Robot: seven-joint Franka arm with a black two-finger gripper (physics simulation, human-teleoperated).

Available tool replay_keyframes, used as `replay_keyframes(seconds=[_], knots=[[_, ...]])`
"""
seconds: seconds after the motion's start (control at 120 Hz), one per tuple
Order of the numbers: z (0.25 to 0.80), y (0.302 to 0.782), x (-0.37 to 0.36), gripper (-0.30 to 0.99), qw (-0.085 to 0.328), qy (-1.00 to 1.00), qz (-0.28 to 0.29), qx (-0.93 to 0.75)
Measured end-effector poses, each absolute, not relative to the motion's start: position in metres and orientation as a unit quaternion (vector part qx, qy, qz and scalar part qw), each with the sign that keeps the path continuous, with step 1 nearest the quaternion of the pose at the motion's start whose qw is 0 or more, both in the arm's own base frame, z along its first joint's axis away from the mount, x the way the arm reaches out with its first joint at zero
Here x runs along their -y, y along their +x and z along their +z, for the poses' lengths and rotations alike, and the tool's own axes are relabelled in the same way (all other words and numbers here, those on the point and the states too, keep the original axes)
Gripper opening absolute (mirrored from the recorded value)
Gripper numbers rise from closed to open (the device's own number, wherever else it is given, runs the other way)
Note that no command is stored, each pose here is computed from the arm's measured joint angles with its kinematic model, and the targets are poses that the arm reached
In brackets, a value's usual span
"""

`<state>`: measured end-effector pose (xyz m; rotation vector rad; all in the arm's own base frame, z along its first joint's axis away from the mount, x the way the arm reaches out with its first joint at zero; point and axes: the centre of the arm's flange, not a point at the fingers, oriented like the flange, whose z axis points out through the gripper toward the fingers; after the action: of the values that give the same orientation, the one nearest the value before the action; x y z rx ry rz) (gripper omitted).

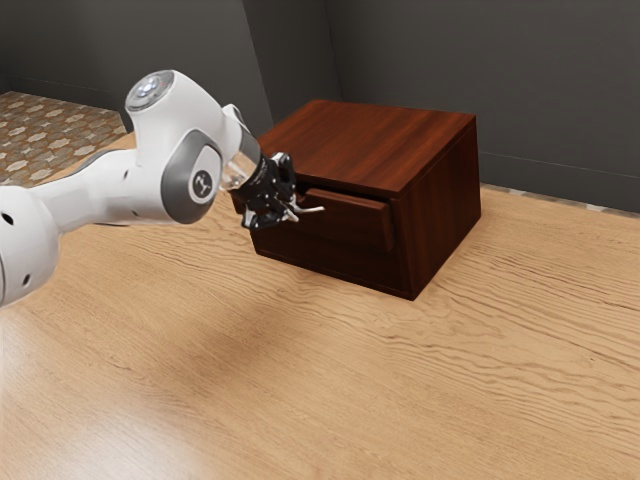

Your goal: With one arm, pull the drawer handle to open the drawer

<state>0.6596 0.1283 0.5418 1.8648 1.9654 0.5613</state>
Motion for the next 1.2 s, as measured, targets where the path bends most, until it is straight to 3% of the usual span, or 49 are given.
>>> replay_keyframes(seconds=[1.2], knots=[[0.552, 0.578, -0.127, -0.09, 0.188, 0.653, 0.18, -0.711]])
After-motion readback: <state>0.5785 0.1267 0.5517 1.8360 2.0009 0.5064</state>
